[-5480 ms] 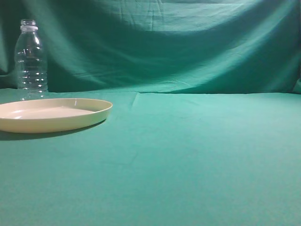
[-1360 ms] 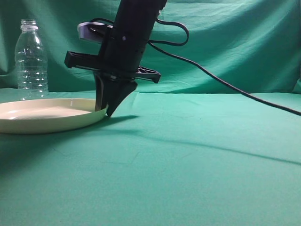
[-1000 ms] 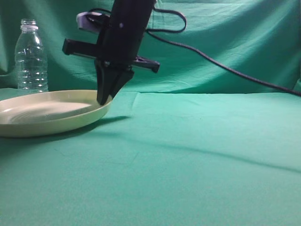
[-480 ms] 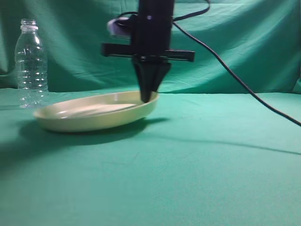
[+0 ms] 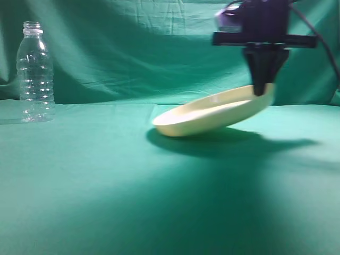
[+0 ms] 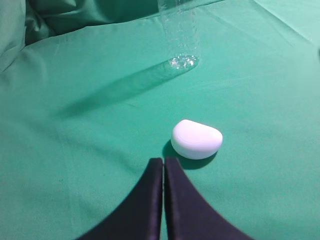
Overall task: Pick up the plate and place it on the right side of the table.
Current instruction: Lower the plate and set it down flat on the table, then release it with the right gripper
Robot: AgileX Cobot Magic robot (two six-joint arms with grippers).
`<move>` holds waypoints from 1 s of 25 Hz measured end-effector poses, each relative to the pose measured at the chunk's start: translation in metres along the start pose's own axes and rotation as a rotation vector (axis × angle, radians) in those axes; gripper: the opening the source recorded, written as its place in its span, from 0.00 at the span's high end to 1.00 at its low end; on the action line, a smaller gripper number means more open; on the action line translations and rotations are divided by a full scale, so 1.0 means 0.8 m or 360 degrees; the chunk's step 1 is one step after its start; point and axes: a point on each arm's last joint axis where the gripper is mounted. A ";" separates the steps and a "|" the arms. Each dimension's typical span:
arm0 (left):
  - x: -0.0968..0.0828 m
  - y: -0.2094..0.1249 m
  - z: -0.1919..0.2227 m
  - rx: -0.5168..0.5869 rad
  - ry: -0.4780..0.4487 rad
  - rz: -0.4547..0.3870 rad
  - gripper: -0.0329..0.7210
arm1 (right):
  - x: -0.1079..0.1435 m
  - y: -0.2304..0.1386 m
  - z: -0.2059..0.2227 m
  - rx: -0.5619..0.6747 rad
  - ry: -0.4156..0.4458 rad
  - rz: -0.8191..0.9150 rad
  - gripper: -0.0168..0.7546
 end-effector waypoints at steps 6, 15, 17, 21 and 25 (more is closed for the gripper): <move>0.000 0.000 0.000 0.0000 0.0000 0.0000 0.96 | -0.070 -0.060 -0.014 -0.0018 -0.0045 0.0202 0.98; 0.000 0.000 0.000 0.0000 0.0000 0.0000 0.96 | -0.139 -0.152 0.003 -0.0053 -0.0056 0.0520 0.98; 0.000 0.000 0.000 0.0000 0.0000 0.0000 0.96 | -0.142 -0.161 0.013 -0.0064 -0.0057 0.0545 0.98; 0.000 0.000 0.000 0.0000 0.0000 0.0000 0.96 | -0.143 -0.164 0.021 -0.0105 -0.0072 0.0542 0.98; 0.000 0.000 0.000 0.0000 0.0000 0.0000 0.96 | -0.144 -0.162 0.021 -0.0142 -0.0086 0.0534 0.89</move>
Point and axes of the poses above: a point on each arm's last joint axis where the gripper is mounted, z pointing out along that axis toward the gripper, x along the wrist's bending axis when the last joint is at zero, y = z × x, and after that the axes turned 11 degrees about -z, right-handed
